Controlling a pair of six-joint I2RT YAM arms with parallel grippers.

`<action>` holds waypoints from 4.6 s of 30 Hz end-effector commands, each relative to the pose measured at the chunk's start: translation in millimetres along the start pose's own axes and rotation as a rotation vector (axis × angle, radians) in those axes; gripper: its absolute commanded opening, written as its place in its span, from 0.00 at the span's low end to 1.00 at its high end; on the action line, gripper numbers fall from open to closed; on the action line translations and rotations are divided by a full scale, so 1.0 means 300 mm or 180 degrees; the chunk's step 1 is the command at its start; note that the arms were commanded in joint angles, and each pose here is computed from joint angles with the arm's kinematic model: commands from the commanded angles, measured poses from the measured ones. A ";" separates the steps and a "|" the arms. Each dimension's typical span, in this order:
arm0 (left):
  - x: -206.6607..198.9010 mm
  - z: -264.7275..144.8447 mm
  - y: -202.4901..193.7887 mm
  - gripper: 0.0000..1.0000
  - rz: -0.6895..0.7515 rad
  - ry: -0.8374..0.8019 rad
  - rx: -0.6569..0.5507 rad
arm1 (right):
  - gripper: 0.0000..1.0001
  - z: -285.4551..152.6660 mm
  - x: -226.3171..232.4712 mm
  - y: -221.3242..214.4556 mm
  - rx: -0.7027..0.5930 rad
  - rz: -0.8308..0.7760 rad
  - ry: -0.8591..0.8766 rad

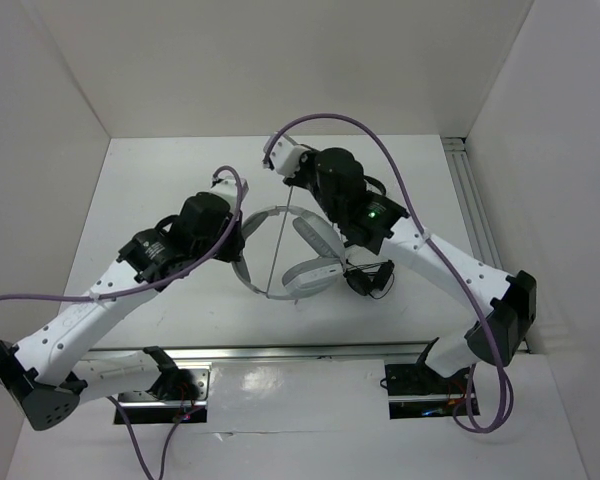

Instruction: Wrap the headphones

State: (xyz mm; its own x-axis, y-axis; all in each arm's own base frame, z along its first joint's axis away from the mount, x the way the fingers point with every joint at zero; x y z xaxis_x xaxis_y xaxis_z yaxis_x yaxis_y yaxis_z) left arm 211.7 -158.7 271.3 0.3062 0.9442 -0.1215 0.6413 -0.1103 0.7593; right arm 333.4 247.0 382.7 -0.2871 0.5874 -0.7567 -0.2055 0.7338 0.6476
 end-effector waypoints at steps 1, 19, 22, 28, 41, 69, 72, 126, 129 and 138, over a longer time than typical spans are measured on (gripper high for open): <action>-0.040 -0.133 -0.106 0.00 0.0466 -0.0511 0.0469 | 0.10 -0.015 -0.249 0.062 -0.0414 0.0601 -0.0410; -0.022 -0.350 0.150 0.00 0.0291 -0.0382 -0.0534 | 0.09 0.083 -0.037 0.022 -0.1034 0.1770 0.1251; -0.029 -0.403 0.222 0.00 0.0170 -0.0392 -0.0757 | 0.09 0.081 0.029 0.033 -0.1220 0.2059 0.1637; -0.074 -0.567 0.400 0.00 -0.0136 -0.0816 -0.1570 | 0.13 0.140 0.195 0.008 -0.1425 0.2743 0.2616; -0.017 -0.592 0.604 0.00 -0.1017 -0.0104 -0.2090 | 0.24 0.143 0.655 0.033 -0.1832 0.3724 0.3603; 0.508 0.132 0.276 0.00 -0.1070 0.2504 -0.0067 | 0.01 -0.511 0.563 0.148 -0.0468 0.1250 0.3173; 0.502 0.133 0.222 0.00 -0.0996 0.2429 0.0087 | 0.00 -0.443 0.466 0.140 0.0051 0.0896 0.2431; 0.025 -0.345 0.227 0.00 -0.0465 0.0255 -0.0506 | 0.81 -0.117 -0.002 -0.274 -0.1040 0.2948 0.2606; 0.013 -0.391 0.278 0.00 -0.0555 0.0137 -0.0630 | 0.87 -0.117 0.114 -0.282 -0.1060 0.3114 0.3124; -0.033 -0.431 0.372 0.00 -0.0718 -0.0110 -0.0782 | 0.88 -0.076 0.471 -0.223 -0.0913 0.3144 0.3508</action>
State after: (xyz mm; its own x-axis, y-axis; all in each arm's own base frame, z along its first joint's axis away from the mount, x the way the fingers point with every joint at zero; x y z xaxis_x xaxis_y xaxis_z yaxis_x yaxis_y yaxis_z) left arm 187.0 -130.3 409.0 0.1805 0.9663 -0.1833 0.5665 0.0502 0.8225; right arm 277.4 262.3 227.7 -0.9020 0.1763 0.3940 0.4142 0.0964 0.9051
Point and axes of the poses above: each gripper's point midway between its finger pads, its own z axis out along the fingers, its own x axis along the line the jaws close on, y = z × x, the point moved 5 cm from there along -z, back along the fingers
